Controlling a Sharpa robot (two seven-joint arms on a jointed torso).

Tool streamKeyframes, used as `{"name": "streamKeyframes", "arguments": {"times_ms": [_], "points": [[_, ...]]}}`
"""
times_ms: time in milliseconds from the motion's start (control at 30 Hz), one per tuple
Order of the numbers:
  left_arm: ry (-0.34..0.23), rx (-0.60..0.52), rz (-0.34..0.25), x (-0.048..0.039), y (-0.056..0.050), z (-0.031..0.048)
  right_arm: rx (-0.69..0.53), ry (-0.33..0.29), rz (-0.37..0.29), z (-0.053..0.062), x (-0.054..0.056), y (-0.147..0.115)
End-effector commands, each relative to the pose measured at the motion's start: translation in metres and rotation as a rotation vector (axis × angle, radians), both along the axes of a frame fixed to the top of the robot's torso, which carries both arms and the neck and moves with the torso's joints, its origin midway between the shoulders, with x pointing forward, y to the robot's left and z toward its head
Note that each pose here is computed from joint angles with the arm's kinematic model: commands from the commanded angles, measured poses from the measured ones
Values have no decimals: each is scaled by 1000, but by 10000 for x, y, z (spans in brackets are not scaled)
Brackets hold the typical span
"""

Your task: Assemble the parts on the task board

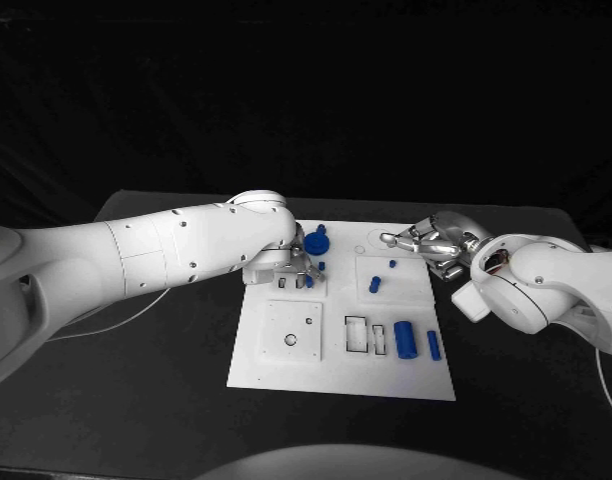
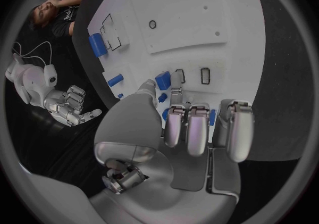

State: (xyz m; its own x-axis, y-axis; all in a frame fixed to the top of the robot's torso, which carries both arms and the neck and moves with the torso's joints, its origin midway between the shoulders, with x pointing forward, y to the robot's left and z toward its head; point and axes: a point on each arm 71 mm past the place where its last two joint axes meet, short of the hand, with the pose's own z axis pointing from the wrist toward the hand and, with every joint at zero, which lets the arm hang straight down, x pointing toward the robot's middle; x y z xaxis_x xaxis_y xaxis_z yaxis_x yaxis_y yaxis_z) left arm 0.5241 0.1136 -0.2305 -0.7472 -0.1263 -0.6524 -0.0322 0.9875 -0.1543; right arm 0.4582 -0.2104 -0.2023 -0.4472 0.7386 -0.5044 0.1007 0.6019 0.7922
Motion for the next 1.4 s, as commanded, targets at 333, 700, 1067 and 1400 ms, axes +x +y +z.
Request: {"name": "streamKeyframes", "arguments": {"times_ms": [333,700,1067,1400], "points": [[2,-1,21,2,17,-3,-13,4,8,-13,0,-5],[-22,-31,28,14,23,12,-16,10,4,-38,-3,-15],[-1,6,42,5,180,69,-20,12,-3,-53,9,-35],[44,26,57,-2,241,106,-22,13,-7,-66,15,-46]]}}
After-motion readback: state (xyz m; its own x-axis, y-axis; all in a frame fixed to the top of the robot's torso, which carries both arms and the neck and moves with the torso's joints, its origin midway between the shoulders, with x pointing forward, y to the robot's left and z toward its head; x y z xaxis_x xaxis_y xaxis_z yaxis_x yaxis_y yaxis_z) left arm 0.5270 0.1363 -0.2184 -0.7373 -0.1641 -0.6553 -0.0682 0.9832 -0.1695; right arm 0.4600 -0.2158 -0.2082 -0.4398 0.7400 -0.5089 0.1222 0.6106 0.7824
